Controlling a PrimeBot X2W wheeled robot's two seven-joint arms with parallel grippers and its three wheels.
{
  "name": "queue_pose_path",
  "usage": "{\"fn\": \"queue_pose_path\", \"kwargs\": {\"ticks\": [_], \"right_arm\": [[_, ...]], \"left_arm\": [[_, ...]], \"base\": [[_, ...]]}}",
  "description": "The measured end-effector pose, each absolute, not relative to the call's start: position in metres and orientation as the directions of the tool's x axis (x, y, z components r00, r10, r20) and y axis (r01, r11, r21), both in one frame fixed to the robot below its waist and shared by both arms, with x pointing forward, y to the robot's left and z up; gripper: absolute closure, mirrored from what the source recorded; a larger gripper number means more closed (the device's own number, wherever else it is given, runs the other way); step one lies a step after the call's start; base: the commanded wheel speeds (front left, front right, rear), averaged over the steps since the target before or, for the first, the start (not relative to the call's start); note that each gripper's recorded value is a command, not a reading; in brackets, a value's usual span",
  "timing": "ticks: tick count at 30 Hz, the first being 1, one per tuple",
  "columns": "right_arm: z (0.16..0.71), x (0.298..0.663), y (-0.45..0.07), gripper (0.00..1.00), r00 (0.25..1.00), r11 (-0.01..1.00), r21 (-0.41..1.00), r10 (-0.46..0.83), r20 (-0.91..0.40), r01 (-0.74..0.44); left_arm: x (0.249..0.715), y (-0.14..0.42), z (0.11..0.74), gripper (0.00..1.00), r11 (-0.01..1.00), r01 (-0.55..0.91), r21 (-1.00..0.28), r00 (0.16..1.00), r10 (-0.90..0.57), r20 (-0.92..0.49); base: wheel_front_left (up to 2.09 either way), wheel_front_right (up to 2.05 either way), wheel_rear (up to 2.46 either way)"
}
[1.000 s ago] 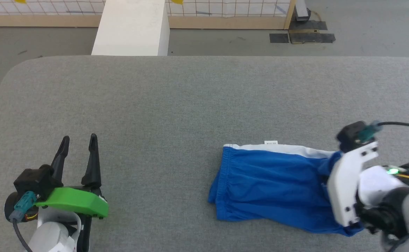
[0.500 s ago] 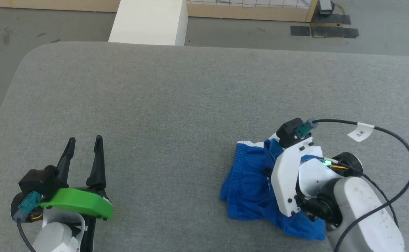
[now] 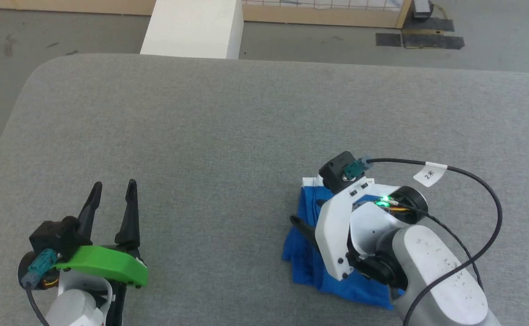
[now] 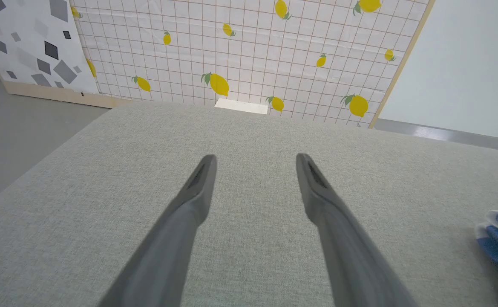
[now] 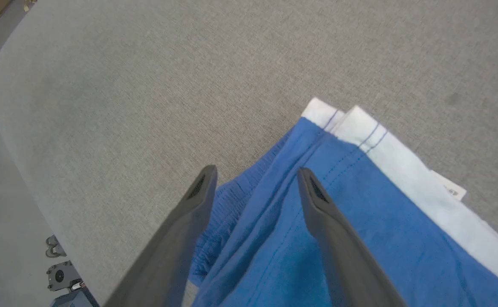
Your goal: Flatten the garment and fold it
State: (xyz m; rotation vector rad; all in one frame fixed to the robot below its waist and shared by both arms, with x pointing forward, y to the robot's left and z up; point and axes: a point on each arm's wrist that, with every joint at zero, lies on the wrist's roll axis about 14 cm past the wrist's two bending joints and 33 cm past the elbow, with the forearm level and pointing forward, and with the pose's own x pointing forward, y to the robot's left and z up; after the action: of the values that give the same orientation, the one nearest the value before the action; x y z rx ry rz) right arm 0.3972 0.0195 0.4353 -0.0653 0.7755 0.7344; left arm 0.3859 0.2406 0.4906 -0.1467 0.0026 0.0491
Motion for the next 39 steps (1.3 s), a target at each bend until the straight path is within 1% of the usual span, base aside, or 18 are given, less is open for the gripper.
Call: {"fn": "queue_pose_path", "kwargs": {"ticks": [3,6,8,10,11,14,16,20,27,31,32,33,34,39], "right_arm": [[0.456,0.401,0.020,0.00,0.526,0.748,0.190,0.600,-0.603,-0.636],[0.483,0.416,0.000,0.00,0.624,0.787,0.153,0.577,-0.527,-0.598],[0.492,0.427,-0.029,0.00,0.700,0.839,0.092,0.502,-0.508,-0.536],[0.489,0.428,-0.059,0.00,0.745,0.887,0.058,0.419,-0.519,-0.458],[0.482,0.425,-0.075,0.00,0.754,0.908,0.041,0.371,-0.542,-0.418],[0.457,0.409,-0.108,0.00,0.740,0.943,0.007,0.265,-0.619,-0.332],[0.442,0.397,-0.116,0.00,0.711,0.953,0.018,0.239,-0.661,-0.303],[0.416,0.381,-0.116,0.00,0.655,0.957,0.040,0.227,-0.720,-0.286],[0.382,0.367,-0.107,0.00,0.567,0.952,0.071,0.237,-0.789,-0.299],[0.375,0.368,-0.103,0.00,0.555,0.948,0.077,0.245,-0.795,-0.309],[0.374,0.368,-0.102,0.51,0.552,0.947,0.081,0.249,-0.796,-0.310],[0.374,0.369,-0.101,0.80,0.551,0.946,0.085,0.253,-0.795,-0.312],[0.375,0.371,-0.100,1.00,0.553,0.945,0.085,0.256,-0.793,-0.316],[0.379,0.373,-0.087,1.00,0.552,0.925,0.066,0.278,-0.786,-0.373]], "left_arm": [[0.388,0.236,0.492,0.00,0.988,-0.034,-0.148,0.999,0.035,-0.002],[0.391,0.230,0.496,0.00,0.989,-0.014,-0.150,1.000,0.017,0.013],[0.393,0.227,0.500,0.00,0.989,-0.003,-0.151,1.000,0.006,0.024],[0.395,0.223,0.503,0.00,0.989,0.011,-0.150,0.999,-0.006,0.035],[0.396,0.220,0.506,0.00,0.989,0.021,-0.147,0.999,-0.015,0.044],[0.399,0.215,0.511,0.00,0.989,0.033,-0.147,0.998,-0.025,0.062],[0.400,0.213,0.511,0.00,0.988,0.039,-0.148,0.998,-0.030,0.063],[0.402,0.212,0.507,0.00,0.988,0.040,-0.149,0.998,-0.033,0.053],[0.401,0.216,0.501,0.00,0.989,0.025,-0.148,0.999,-0.021,0.034],[0.400,0.219,0.499,0.00,0.989,0.018,-0.147,1.000,-0.014,0.028],[0.400,0.219,0.499,0.00,0.989,0.016,-0.146,1.000,-0.013,0.026],[0.400,0.219,0.498,0.00,0.989,0.015,-0.146,1.000,-0.012,0.026],[0.400,0.220,0.498,0.00,0.989,0.015,-0.146,1.000,-0.011,0.025],[0.404,0.218,0.499,0.00,0.989,0.021,-0.146,0.999,-0.017,0.030]], "base": [[0.00,0.00,0.00],[0.00,0.00,0.00],[0.00,0.00,0.00],[0.00,0.00,0.00],[0.00,0.00,0.00],[0.00,0.00,0.00],[0.00,0.00,0.00],[0.00,0.00,0.00],[0.00,0.00,0.00],[0.00,0.00,0.00],[0.00,0.00,0.00],[0.00,0.00,0.00],[0.00,0.00,0.00],[0.00,0.00,0.00]]}}
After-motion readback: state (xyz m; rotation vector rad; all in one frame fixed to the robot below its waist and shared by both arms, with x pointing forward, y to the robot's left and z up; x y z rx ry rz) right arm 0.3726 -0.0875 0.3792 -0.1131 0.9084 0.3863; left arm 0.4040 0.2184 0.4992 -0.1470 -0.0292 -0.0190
